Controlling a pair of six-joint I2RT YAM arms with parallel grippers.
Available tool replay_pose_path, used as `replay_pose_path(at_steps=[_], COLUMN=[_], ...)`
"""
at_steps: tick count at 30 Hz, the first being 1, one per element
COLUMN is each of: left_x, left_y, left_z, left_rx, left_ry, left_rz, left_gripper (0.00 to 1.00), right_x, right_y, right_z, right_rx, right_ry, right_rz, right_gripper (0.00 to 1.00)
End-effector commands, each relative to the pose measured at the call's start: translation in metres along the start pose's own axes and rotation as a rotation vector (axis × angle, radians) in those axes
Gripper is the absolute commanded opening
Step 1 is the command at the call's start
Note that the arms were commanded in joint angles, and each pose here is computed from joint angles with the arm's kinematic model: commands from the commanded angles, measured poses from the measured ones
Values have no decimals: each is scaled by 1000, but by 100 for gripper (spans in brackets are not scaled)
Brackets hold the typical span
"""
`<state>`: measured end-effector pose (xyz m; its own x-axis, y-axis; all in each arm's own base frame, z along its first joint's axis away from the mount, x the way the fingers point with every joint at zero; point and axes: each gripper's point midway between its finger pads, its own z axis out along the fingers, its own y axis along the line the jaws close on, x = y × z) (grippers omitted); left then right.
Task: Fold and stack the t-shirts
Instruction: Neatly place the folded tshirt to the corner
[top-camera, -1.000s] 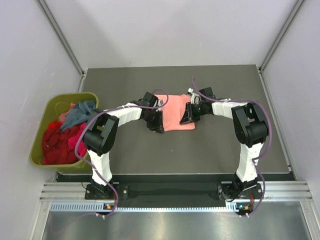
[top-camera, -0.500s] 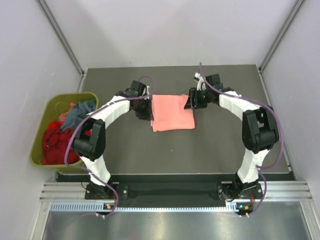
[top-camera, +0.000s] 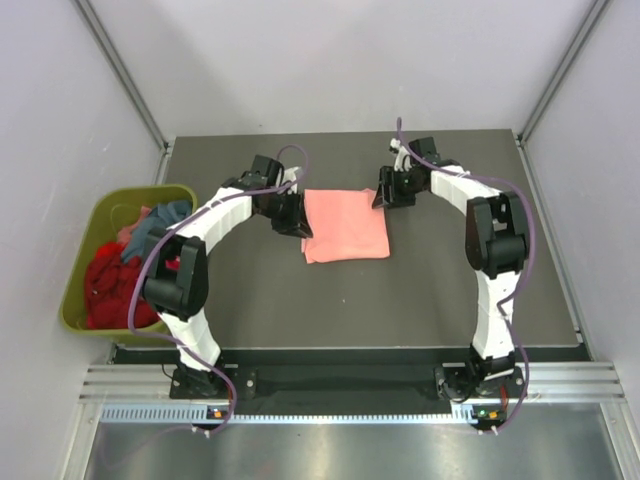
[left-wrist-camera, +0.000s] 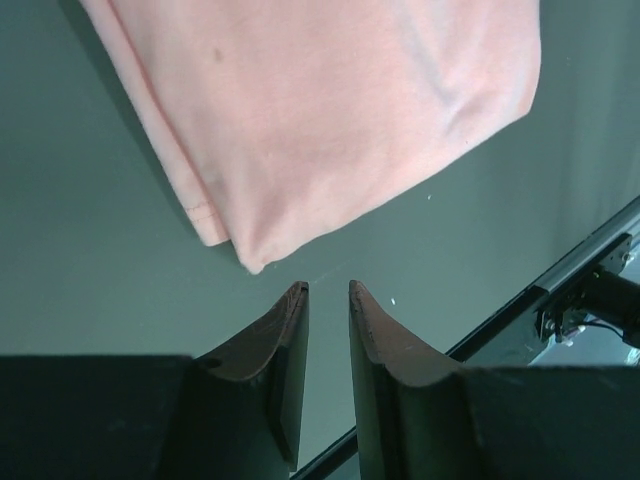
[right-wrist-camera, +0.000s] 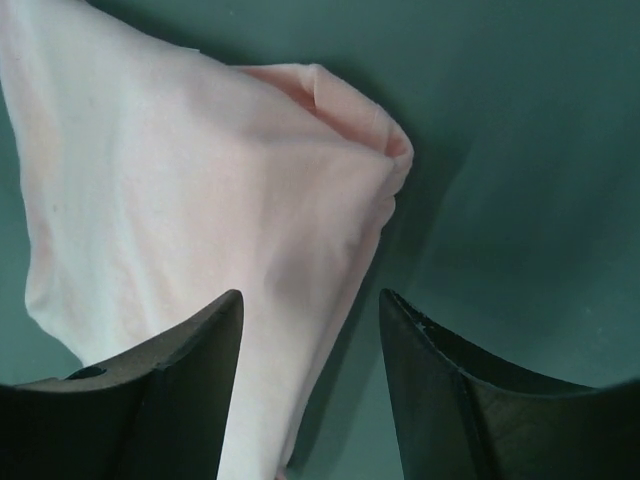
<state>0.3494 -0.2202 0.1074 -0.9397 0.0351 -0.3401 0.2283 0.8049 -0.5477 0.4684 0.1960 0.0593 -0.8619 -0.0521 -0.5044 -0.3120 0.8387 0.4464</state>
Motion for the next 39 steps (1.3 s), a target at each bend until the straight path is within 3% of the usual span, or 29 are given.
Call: replay_pose_path(at_steps=[1,7,16,22,29,39], left_x=[-10,-4,6,8,13,14], left_y=[-24,-24,-15,-13,-11,-15], left_z=[-25,-34,-27,-21,-18,-18], left_rx=[68,60,43,52,57,78], left_ry=[-45,-81,-71,-52,-35,-36], left_rz=[94,102,106,100,98,103], left_gripper=[28,27,28,28,28,29], right_x=[-16,-11,-36,-48,-34,-43], right_y=[6,1,-38,-72,-124,-229], right_z=[0,25,22,-4,-19,-95], right_rx=[-54,-123,-98,-15,77,269], right_ry=[-21,6,-43,-25,44,-36], right_rz=[-33,-22,10,-30,-6,102], right_gripper=[57,44,0,0,0,0])
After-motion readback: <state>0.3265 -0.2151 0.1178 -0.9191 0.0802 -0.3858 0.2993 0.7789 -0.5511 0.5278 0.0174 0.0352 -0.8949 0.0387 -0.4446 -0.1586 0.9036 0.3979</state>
